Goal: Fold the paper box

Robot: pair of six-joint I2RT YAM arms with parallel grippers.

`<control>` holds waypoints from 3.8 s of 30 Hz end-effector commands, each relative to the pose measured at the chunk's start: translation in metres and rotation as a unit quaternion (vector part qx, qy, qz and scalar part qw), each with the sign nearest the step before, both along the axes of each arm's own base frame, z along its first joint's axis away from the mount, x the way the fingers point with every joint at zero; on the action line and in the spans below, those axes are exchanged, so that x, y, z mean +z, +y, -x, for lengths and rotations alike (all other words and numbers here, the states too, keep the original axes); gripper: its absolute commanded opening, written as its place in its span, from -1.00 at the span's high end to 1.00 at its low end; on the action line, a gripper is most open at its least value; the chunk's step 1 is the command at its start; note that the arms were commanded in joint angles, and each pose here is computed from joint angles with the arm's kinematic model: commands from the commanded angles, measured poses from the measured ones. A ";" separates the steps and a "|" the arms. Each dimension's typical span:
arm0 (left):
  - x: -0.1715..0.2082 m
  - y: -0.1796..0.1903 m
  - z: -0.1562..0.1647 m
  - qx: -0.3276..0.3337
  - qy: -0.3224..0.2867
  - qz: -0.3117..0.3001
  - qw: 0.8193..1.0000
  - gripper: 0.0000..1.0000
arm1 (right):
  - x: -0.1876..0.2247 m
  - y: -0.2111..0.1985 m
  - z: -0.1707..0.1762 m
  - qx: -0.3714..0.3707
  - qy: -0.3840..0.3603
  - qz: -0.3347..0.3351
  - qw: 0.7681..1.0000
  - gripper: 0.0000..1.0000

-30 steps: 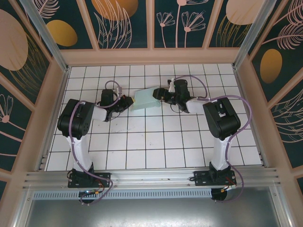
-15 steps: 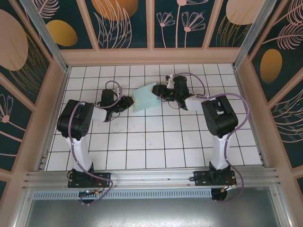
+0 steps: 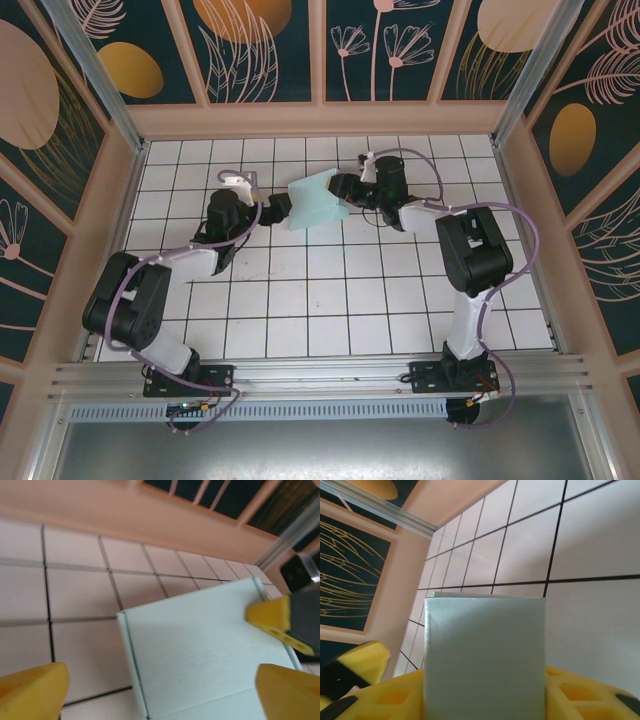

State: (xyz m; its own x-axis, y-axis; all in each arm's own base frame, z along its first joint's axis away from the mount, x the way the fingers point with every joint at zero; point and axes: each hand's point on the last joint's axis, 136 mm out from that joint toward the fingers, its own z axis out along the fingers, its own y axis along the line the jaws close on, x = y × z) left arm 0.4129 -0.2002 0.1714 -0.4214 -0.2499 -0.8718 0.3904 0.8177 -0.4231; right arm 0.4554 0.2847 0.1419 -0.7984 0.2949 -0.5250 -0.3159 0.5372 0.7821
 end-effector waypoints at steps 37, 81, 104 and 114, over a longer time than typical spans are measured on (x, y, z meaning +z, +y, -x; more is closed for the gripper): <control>0.072 -0.066 0.059 -0.070 -0.408 -0.355 0.838 -0.97 | 0.099 -0.092 0.075 0.004 -0.049 -0.123 0.991 0.05; 0.109 -0.130 0.094 -0.040 -0.618 -0.417 0.666 -0.97 | 0.133 -0.099 0.117 0.041 -0.008 -0.195 0.980 0.07; 0.104 -0.120 0.089 -0.004 -0.616 -0.432 0.658 0.30 | 0.134 -0.095 0.115 0.043 -0.004 -0.200 0.979 0.07; 0.103 -0.119 0.089 -0.005 -0.612 -0.432 0.662 0.52 | 0.136 -0.093 0.114 0.042 -0.009 -0.197 0.979 0.01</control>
